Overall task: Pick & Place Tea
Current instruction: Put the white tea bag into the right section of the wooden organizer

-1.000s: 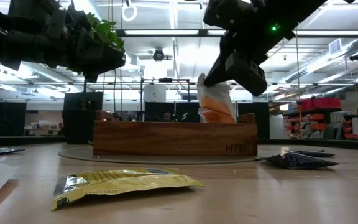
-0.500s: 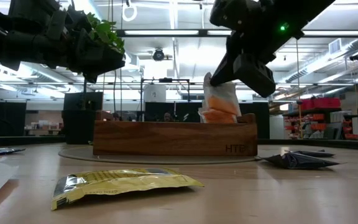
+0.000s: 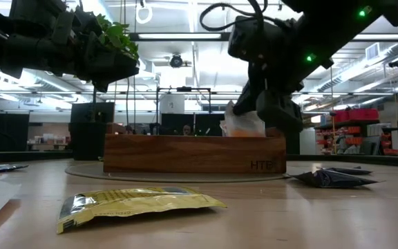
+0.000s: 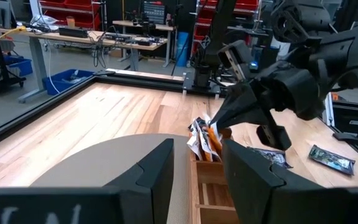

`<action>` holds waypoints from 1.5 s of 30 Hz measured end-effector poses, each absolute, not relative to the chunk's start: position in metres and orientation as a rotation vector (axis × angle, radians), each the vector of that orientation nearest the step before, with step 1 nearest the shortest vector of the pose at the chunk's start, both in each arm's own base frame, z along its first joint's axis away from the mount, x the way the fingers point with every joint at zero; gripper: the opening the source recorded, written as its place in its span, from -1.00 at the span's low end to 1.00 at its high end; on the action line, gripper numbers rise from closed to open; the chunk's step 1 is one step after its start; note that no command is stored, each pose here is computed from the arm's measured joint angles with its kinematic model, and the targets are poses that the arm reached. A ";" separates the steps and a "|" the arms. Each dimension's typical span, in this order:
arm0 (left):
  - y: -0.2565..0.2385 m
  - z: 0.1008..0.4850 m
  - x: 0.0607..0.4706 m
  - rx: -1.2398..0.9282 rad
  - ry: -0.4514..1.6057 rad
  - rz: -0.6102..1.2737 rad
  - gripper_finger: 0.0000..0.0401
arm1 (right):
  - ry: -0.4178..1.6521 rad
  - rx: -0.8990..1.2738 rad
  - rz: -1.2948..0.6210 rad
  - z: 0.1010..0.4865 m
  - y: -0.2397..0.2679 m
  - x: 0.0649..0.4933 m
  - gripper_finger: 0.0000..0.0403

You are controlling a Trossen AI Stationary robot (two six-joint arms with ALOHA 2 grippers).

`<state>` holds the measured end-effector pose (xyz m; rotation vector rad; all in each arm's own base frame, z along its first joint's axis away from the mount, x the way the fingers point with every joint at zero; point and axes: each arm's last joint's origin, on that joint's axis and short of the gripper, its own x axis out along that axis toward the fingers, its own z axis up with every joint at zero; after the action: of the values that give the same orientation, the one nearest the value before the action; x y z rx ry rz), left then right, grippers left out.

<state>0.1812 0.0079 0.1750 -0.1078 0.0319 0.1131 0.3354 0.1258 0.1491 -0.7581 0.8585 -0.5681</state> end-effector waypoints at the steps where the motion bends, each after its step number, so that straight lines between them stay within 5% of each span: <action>1: 0.008 0.175 0.181 -0.108 0.032 0.113 -0.30 | 0.852 -0.760 -0.577 0.149 0.126 0.336 -0.99; 14: 0.008 0.175 0.181 -0.108 0.032 0.113 -0.30 | 0.878 -0.713 -0.501 0.148 0.128 0.336 -0.81; 29: 0.008 0.175 0.181 -0.109 0.036 0.114 -0.30 | 0.846 -0.687 -0.471 0.168 0.128 0.333 -0.05; 45: 0.006 0.174 0.181 -0.132 0.040 0.063 -0.30 | 0.753 -0.497 -0.481 0.198 0.127 0.325 -0.17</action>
<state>0.1814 0.0063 0.1745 -0.1320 0.0396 0.0631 0.3255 0.1271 0.1977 -0.4973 0.7534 -0.4812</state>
